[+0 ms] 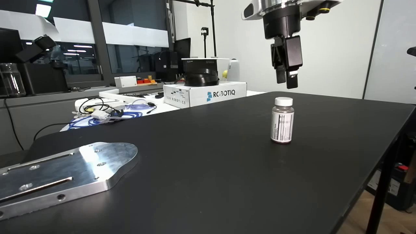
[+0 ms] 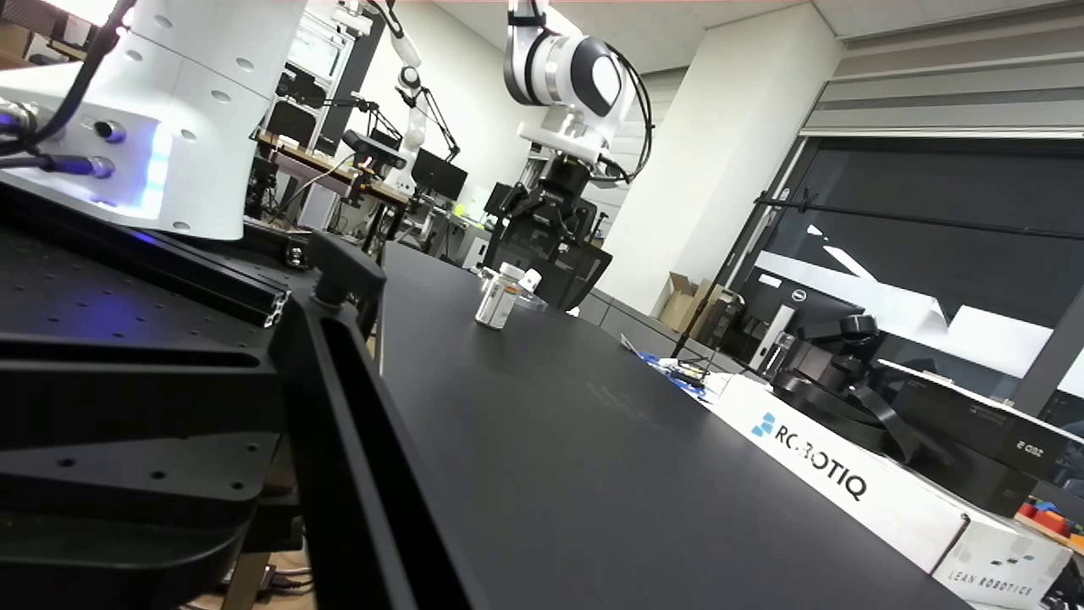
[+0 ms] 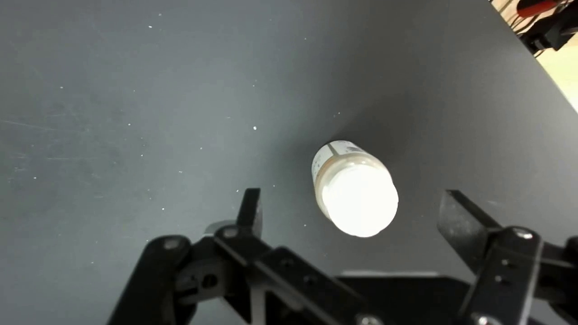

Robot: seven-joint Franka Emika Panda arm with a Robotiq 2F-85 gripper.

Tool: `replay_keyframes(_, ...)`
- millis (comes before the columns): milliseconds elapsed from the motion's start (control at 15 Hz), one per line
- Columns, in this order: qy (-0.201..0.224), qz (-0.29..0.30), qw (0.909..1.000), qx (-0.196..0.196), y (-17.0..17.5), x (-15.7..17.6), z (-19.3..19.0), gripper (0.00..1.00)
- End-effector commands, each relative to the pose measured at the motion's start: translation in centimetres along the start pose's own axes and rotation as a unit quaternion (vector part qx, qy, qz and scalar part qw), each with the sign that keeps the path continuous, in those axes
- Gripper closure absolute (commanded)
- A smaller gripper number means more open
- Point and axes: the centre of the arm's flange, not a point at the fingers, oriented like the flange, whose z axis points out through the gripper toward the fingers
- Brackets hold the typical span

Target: Move the white bottle in the left corner of the table

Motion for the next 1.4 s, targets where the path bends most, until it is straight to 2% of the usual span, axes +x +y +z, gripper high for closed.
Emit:
replay_keyframes(0, 0.007, -0.007, 0.9999, 0.006, -0.6, 0.1, 1.0, 0.0)
replay_keyframes(400, 0.025, -0.022, 0.9994, 0.004, -0.8, 0.5, 2.7, 0.0)
replay_keyframes(667, 0.021, -0.029, 0.9993, 0.009, -1.0, 0.8, 3.6, 0.0)
replay_keyframes(733, 0.021, -0.027, 0.9994, 0.007, -1.0, 0.8, 3.9, 0.25)
replay_keyframes(800, 0.021, -0.028, 0.9993, 0.01, -1.0, 0.8, 4.1, 0.26)
replay_keyframes(1200, 0.02, -0.028, 0.9993, 0.019, -0.8, 0.8, 4.7, 0.69)
replay_keyframes(1333, 0.021, -0.028, 0.9992, 0.018, -0.7, 0.8, 4.1, 0.71)
